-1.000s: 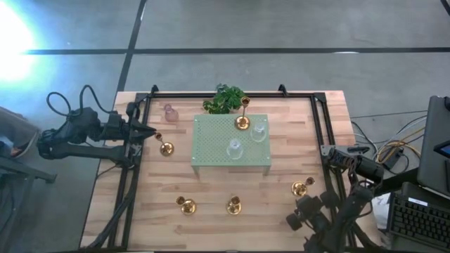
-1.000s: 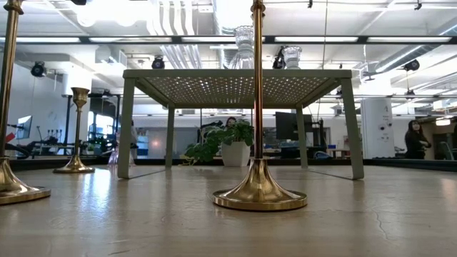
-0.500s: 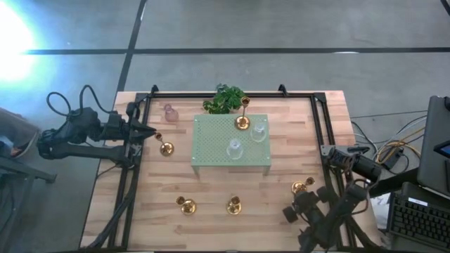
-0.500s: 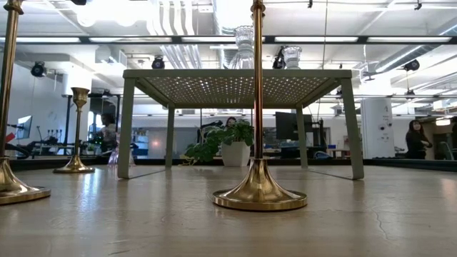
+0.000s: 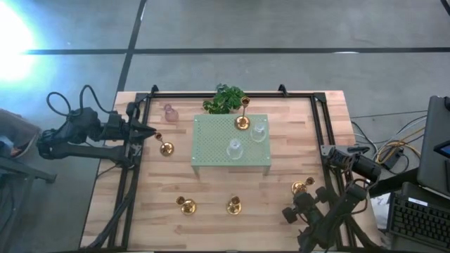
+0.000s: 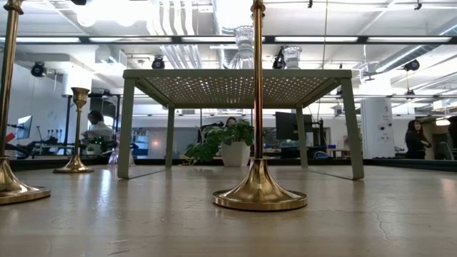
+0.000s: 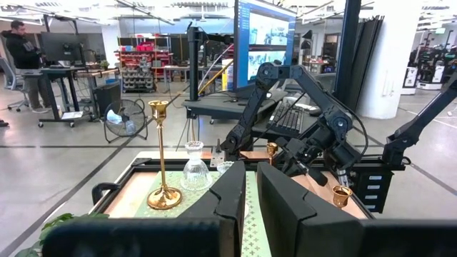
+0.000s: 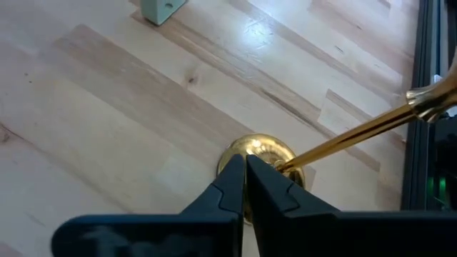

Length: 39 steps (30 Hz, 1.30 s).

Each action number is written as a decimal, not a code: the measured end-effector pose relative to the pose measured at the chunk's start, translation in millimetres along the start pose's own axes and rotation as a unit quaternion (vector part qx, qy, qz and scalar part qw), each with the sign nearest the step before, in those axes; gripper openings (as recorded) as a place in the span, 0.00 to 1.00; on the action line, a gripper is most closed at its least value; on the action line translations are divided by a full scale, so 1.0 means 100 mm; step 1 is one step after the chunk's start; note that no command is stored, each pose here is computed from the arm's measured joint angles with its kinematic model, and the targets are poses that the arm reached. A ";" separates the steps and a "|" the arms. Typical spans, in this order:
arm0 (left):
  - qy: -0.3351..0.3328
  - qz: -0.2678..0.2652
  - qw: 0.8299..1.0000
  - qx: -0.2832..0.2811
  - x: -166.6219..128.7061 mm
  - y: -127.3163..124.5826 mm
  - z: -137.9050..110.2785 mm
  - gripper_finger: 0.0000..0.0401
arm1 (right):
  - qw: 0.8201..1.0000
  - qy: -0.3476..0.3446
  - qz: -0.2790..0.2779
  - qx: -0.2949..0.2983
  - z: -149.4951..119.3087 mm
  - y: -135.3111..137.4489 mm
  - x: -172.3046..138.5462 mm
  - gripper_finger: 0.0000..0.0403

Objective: Pick & Place candle stick holders
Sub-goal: Put the gold candle holder on the shelf

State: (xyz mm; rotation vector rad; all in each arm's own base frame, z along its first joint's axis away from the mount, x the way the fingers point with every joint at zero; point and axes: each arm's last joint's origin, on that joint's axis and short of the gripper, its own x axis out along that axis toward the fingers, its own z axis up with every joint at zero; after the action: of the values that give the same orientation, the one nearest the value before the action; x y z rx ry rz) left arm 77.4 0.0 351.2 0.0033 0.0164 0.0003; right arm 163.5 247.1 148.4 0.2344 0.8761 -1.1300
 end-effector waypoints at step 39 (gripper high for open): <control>0.000 0.000 1.000 0.000 0.00 0.00 0.00 0.11 | 0.999 0.029 -0.029 0.025 0.17 -0.20 0.27 0.57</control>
State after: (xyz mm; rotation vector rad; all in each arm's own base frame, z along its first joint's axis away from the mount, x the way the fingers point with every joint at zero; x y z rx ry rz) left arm 77.3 0.0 351.2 0.0033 0.0164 0.0006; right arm 159.1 209.5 145.3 0.2849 0.9112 -1.2057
